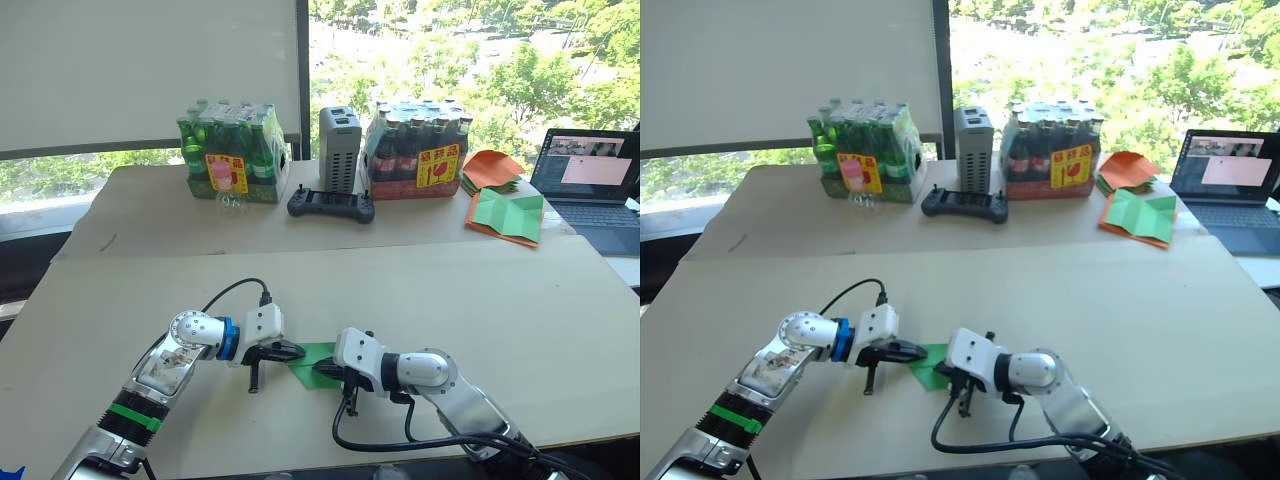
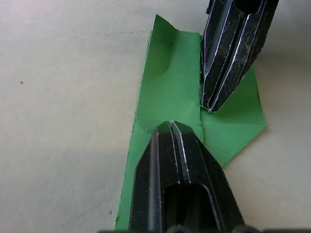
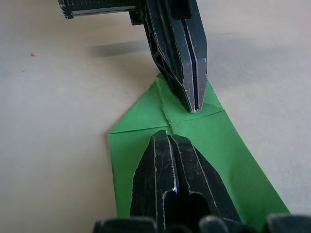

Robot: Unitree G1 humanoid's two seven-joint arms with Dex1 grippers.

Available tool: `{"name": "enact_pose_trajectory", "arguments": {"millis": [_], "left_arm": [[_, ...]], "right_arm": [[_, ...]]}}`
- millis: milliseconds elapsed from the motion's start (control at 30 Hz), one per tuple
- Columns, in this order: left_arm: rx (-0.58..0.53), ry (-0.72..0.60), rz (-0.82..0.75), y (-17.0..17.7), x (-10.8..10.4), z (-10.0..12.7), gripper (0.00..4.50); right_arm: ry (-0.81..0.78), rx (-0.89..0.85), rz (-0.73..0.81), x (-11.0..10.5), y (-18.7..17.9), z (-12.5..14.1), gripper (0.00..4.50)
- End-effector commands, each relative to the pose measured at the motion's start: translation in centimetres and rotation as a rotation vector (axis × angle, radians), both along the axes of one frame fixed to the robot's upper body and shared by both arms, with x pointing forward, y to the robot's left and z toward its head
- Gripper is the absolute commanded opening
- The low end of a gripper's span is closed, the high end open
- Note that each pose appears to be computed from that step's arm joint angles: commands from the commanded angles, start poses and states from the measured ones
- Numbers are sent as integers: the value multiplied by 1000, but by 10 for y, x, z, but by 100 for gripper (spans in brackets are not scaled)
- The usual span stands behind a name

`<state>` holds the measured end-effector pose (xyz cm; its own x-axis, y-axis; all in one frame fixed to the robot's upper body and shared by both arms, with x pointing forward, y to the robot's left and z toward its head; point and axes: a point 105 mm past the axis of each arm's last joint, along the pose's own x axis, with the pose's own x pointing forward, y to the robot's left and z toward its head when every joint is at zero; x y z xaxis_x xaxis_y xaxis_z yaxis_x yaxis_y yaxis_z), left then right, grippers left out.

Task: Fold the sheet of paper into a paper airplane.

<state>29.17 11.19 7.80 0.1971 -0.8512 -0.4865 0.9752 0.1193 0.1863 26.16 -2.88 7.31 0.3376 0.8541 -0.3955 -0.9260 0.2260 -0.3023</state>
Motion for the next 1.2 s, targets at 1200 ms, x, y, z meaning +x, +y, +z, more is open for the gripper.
{"name": "enact_pose_trajectory", "arguments": {"millis": [1200], "left_arm": [[15, -28, 15, 2, 4, 4, 0]], "right_arm": [[78, -150, -97, 5, -41, -28, 3]]}}
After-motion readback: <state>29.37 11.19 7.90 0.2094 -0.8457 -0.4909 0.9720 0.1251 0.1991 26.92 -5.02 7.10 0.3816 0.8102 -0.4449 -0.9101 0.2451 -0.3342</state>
